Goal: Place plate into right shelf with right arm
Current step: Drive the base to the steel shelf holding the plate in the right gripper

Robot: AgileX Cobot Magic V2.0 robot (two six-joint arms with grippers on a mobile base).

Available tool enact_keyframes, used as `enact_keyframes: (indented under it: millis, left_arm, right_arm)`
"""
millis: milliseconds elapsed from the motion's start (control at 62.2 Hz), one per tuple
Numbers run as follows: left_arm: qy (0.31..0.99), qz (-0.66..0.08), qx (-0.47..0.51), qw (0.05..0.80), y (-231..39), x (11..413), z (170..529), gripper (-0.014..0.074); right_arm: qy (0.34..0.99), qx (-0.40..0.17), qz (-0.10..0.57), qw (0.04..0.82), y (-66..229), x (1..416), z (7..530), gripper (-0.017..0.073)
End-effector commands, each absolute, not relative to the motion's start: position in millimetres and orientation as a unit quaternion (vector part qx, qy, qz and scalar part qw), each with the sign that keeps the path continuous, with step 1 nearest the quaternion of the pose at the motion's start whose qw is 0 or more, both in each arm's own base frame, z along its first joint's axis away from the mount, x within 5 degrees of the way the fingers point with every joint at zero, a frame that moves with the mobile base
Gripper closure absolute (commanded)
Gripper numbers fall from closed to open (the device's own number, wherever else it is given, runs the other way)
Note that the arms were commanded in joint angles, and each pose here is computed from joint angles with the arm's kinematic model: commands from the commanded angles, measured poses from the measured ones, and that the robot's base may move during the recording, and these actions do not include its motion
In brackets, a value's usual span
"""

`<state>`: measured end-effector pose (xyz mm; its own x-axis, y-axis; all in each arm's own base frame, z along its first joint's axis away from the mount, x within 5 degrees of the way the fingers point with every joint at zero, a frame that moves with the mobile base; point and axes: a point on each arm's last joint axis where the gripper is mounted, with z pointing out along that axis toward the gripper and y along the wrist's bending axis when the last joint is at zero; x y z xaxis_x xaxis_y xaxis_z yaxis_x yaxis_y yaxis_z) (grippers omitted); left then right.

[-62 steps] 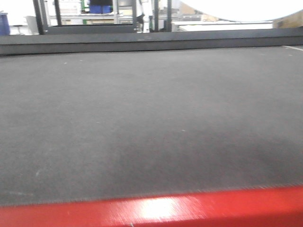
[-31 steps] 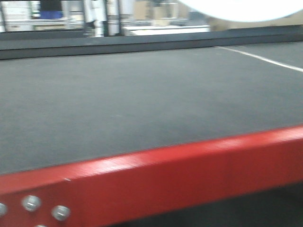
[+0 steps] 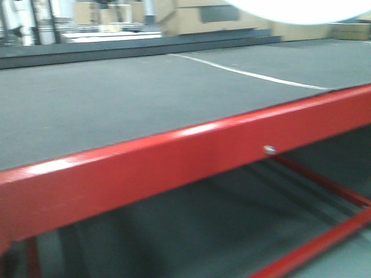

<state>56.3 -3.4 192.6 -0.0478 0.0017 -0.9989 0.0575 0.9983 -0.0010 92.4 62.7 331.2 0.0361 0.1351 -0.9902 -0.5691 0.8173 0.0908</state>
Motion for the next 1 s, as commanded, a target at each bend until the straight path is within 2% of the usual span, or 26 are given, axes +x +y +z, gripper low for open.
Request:
enact_keyframes:
  millis: [0,981]
  left_arm:
    - [0.695,-0.022,0.015,0.719,-3.0,56.3,197.3,0.0640]
    - [0.695,-0.022,0.015,0.719,-3.0,56.3,197.3,0.0640]
  right_arm:
    - [0.599,-0.163,0.266,0.737,62.3,89.7,349.3,0.0503]
    - [0.599,-0.163,0.266,0.737,62.3,89.7,349.3,0.0503]
